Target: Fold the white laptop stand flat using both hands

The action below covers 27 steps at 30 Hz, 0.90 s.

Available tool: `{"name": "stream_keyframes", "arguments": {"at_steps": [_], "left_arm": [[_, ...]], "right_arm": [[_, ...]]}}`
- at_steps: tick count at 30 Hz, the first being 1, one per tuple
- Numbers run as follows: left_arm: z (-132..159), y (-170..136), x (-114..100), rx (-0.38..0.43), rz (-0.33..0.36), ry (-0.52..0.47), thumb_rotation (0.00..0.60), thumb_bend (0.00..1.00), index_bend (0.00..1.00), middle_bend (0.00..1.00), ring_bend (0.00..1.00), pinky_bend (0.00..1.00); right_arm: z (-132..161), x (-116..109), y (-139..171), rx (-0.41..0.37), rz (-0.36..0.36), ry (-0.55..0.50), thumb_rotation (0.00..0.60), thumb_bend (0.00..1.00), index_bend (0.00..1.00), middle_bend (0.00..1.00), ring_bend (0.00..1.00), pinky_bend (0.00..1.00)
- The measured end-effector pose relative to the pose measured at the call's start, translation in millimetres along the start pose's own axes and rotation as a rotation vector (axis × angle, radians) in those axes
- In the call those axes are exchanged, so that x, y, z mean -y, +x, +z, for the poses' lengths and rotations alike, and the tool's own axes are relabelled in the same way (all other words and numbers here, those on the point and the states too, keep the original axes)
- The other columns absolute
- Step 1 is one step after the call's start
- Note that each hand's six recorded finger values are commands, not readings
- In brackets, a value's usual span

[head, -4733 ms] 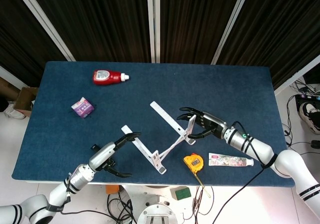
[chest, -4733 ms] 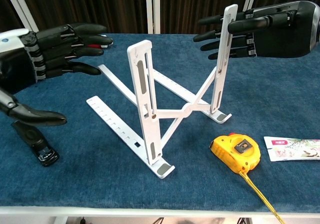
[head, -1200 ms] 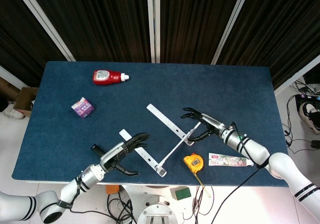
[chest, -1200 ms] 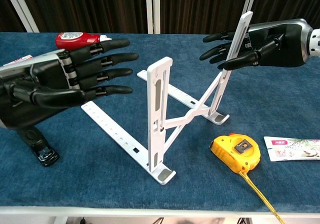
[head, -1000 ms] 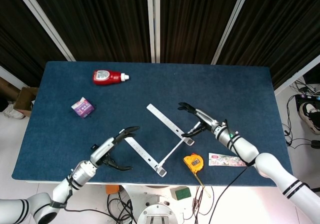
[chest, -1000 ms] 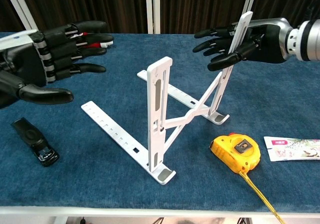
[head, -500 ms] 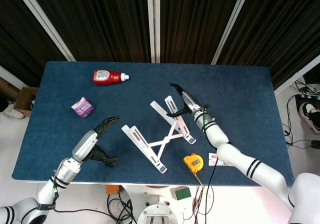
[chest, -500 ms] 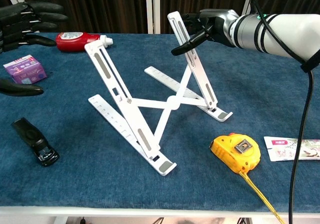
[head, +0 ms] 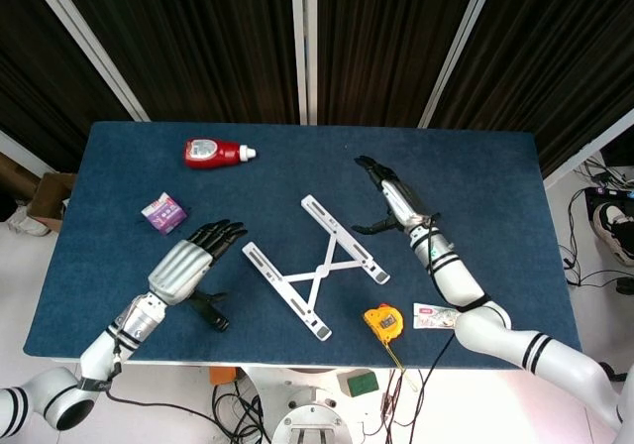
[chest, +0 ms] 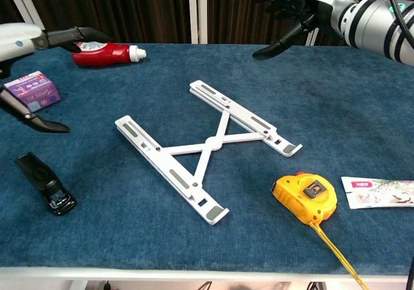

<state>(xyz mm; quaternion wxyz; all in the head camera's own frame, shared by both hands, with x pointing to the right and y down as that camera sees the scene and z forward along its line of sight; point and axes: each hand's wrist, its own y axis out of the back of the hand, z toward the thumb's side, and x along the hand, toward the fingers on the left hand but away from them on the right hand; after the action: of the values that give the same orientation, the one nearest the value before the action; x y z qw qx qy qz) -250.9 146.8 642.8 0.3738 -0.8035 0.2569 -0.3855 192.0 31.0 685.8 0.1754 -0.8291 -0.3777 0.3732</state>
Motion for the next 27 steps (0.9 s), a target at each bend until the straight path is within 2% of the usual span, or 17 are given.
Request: {"name": "stream_keyframes", "arguments": {"at_steps": [4,7,9,13,19,27], "left_arm": [[2,28,11,0.02,-0.056,0.137,0.6,0.06,0.02,0.0,0.0,0.1],[0,47,19,0.02,-0.08,0.225,0.6,0.05,0.0,0.0,0.0,0.09],[-1,58,26,0.014,-0.092,0.271,0.6,0.05,0.0,0.0,0.0,0.09],[-4,72,37,-0.015,-0.106,0.279,0.6,0.05,0.0,0.0,0.0,0.09],[-8,83,50,-0.046,-0.118,0.252,0.6,0.04,0.0,0.0,0.0,0.09],[-3,90,65,-0.054,-0.122,0.192,0.6,0.03,0.0,0.0,0.0,0.09]], "right_arm": [[-3,-1,17,-0.079,0.008,0.281,0.6,0.0,0.24,0.27,0.1,0.07],[-7,0,29,-0.147,0.001,0.504,0.6,0.0,0.33,0.33,0.15,0.15],[-10,0,34,-0.18,-0.016,0.617,0.6,0.0,0.37,0.36,0.2,0.2],[-21,0,38,-0.219,-0.056,0.784,0.6,0.0,0.44,0.44,0.31,0.32],[-32,18,38,-0.254,-0.084,0.883,0.6,0.0,0.5,0.52,0.41,0.42],[-47,49,32,-0.239,-0.06,0.887,0.6,0.0,0.53,0.57,0.47,0.49]]}}
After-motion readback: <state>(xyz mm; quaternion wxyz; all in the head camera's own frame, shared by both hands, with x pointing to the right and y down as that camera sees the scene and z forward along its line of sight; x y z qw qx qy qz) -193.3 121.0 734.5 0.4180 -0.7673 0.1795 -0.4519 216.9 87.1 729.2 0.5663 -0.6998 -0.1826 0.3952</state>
